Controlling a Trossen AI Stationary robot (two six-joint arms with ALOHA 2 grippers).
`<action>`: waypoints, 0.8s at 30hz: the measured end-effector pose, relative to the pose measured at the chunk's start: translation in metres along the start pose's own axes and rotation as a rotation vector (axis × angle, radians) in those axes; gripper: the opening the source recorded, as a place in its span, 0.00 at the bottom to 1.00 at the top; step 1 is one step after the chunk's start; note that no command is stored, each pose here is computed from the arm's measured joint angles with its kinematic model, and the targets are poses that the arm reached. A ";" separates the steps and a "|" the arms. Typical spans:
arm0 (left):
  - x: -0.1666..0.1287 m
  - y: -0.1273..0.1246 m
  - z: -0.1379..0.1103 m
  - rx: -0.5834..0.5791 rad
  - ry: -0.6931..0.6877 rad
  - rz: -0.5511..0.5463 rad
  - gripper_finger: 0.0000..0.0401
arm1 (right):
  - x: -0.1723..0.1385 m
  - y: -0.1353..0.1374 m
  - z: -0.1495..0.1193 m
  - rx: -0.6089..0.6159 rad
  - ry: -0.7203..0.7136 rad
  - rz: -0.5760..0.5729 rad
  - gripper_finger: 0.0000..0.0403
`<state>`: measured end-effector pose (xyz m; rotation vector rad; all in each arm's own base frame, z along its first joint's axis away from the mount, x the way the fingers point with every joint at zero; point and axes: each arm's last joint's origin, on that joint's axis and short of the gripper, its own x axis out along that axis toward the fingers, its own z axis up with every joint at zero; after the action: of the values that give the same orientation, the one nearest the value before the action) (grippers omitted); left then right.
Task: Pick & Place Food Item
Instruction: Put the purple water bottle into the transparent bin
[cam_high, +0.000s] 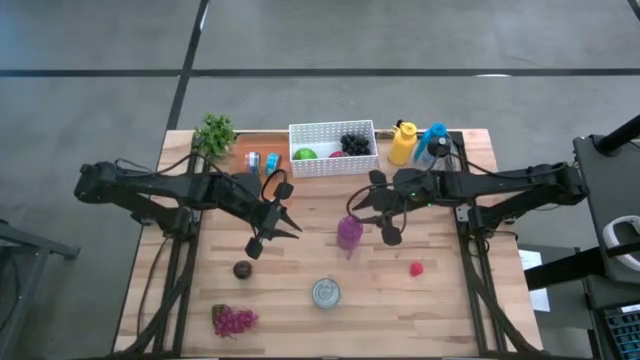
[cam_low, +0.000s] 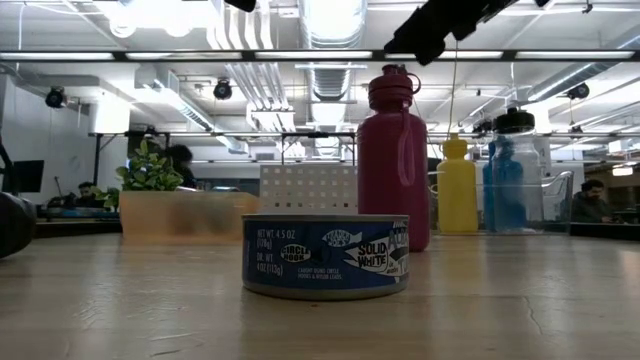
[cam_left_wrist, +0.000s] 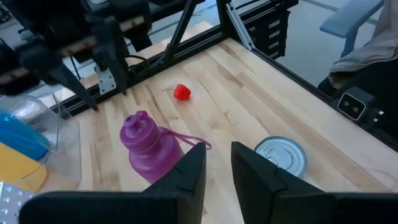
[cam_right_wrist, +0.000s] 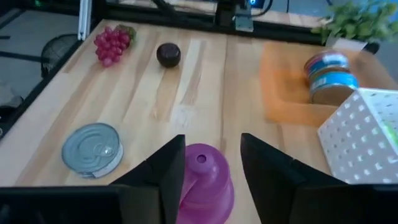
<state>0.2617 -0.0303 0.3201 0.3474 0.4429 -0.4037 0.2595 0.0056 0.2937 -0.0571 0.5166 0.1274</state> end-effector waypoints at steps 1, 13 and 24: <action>0.000 0.000 0.000 0.000 0.000 0.000 0.20 | 0.004 0.000 -0.001 -0.001 0.010 0.008 0.39; 0.000 0.000 0.000 0.000 0.000 -0.001 0.20 | 0.022 0.000 -0.005 -0.012 0.058 0.069 0.34; 0.000 0.000 0.000 0.000 0.000 -0.001 0.20 | 0.029 -0.001 -0.009 -0.014 0.085 0.066 0.33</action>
<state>0.2617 -0.0303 0.3200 0.3473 0.4433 -0.4042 0.2803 0.0069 0.2712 -0.0594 0.6027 0.1942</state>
